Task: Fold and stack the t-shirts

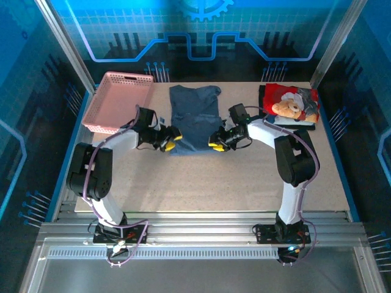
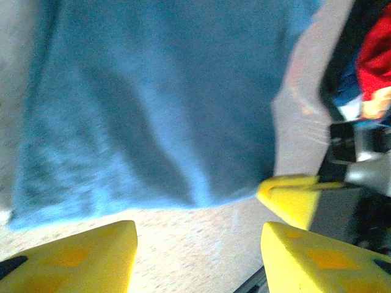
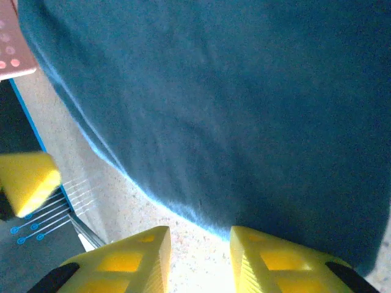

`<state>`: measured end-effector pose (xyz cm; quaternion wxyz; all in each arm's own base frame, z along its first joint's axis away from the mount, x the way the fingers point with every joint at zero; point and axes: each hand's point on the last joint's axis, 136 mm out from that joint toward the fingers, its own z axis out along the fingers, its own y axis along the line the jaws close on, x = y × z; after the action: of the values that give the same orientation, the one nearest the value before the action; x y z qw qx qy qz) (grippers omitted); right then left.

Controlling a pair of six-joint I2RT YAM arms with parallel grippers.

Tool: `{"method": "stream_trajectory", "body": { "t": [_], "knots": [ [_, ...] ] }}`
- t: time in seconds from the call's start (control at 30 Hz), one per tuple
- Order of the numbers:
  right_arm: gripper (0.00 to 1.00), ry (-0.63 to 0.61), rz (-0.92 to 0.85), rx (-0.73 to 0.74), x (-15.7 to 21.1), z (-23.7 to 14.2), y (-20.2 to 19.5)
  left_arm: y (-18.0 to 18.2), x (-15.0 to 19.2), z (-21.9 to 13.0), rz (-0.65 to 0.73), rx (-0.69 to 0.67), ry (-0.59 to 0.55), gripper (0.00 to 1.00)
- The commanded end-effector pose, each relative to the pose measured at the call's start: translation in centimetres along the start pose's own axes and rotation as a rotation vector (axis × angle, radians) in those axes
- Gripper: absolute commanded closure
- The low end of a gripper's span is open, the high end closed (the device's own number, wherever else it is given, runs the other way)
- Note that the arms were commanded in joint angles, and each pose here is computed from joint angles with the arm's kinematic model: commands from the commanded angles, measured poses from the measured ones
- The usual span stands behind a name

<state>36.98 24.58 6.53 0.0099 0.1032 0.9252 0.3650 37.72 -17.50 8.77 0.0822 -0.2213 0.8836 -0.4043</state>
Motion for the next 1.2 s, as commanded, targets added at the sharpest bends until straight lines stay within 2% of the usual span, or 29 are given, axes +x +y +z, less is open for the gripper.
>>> {"method": "stream_trajectory", "body": {
  "t": [0.0, 0.1, 0.23, 0.33, 0.43, 0.57, 0.77, 1.17],
  "knots": [
    [0.68, -0.022, -0.010, 0.032, -0.8, 0.6, -1.5, 0.3, 0.1, -0.2, 0.032, 0.024, -0.034, 0.43],
    [0.68, -0.013, 0.022, 0.086, -0.3, 1.0, -3.7, 2.0, 0.8, -0.2, 0.007, -0.008, -0.044, 0.43],
    [0.61, 0.002, 0.009, 0.121, 0.3, 1.5, -4.7, 2.9, 1.3, -0.5, -0.006, -0.023, -0.059, 0.42],
    [0.60, 0.013, 0.009, 0.132, 0.4, 1.8, -5.1, 3.2, 1.6, -0.9, -0.005, -0.035, -0.067, 0.42],
    [0.56, -0.003, -0.007, 0.117, 0.3, 1.2, -4.3, 3.2, 1.5, -1.3, -0.007, -0.032, -0.087, 0.41],
    [0.48, -0.046, -0.043, 0.114, 0.5, -1.4, -2.5, 2.9, 1.3, -1.6, -0.001, -0.023, -0.090, 0.40],
    [0.41, -0.041, -0.060, 0.155, 1.6, -3.3, -2.3, 4.5, 1.6, -1.0, -0.033, -0.059, -0.058, 0.40],
    [0.39, -0.007, 0.001, 0.171, 1.7, 0.4, -4.8, 6.9, 1.5, 1.1, -0.112, -0.094, -0.024, 0.41]
  ]
}}
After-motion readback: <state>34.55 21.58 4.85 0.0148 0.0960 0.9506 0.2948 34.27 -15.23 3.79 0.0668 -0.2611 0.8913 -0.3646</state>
